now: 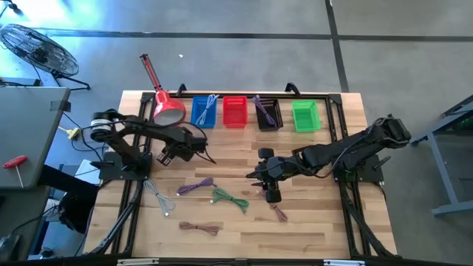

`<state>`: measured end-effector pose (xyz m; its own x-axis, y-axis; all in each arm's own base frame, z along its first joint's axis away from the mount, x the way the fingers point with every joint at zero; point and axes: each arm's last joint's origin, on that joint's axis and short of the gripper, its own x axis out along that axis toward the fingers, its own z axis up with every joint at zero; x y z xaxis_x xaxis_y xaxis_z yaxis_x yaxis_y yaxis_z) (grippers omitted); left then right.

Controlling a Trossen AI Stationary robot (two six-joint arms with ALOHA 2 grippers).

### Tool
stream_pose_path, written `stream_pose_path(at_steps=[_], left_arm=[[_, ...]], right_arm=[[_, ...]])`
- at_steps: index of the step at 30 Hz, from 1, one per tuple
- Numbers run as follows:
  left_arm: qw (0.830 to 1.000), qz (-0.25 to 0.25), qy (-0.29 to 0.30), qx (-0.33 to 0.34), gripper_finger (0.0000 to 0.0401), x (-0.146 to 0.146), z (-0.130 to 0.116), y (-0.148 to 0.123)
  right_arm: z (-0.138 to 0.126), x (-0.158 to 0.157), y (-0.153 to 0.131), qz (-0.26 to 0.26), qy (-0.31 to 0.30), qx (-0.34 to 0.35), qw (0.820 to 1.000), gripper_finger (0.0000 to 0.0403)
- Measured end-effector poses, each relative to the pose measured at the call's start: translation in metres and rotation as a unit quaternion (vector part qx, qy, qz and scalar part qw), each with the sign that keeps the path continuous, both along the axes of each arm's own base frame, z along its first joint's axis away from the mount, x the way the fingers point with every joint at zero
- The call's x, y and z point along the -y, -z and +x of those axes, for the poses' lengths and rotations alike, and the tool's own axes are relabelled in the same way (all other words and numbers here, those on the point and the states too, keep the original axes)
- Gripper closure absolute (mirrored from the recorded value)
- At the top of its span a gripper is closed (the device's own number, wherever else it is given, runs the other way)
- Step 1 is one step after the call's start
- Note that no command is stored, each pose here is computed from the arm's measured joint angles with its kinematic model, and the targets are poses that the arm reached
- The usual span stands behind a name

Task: Pick & Place USB Port
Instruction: Put the left green charger cable into the green bin

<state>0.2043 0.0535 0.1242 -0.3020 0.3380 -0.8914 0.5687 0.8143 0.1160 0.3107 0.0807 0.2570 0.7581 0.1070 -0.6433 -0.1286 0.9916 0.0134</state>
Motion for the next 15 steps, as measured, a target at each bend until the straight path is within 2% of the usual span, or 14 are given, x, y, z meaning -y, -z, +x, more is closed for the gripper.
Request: stream_pose_path(at_steps=[4, 8, 9, 12, 15], left_arm=[[0.999, 0.011, 0.007, -0.030, 0.0265, -0.001, 0.002, 0.012], [0.999, 0.022, 0.009, -0.036, 0.0366, -0.002, 0.004, 0.017], [0.999, 0.024, 0.003, -0.035, 0.0381, -0.002, 0.004, 0.017], [0.999, 0.038, -0.014, -0.027, 0.0385, -0.002, 0.004, 0.017], [0.997, 0.075, -0.028, -0.018, 0.0394, -0.001, 0.007, 0.014]], right_arm=[[0.000, 0.000, 0.000, 0.000, 0.000, 0.000, 1.000, 0.0261], [0.000, 0.000, 0.000, 0.000, 0.000, 0.000, 1.000, 0.0261], [0.000, 0.000, 0.000, 0.000, 0.000, 0.000, 1.000, 0.0261], [0.000, 0.000, 0.000, 0.000, 0.000, 0.000, 1.000, 0.0261], [0.000, 0.000, 0.000, 0.000, 0.000, 0.000, 1.000, 0.0261]])
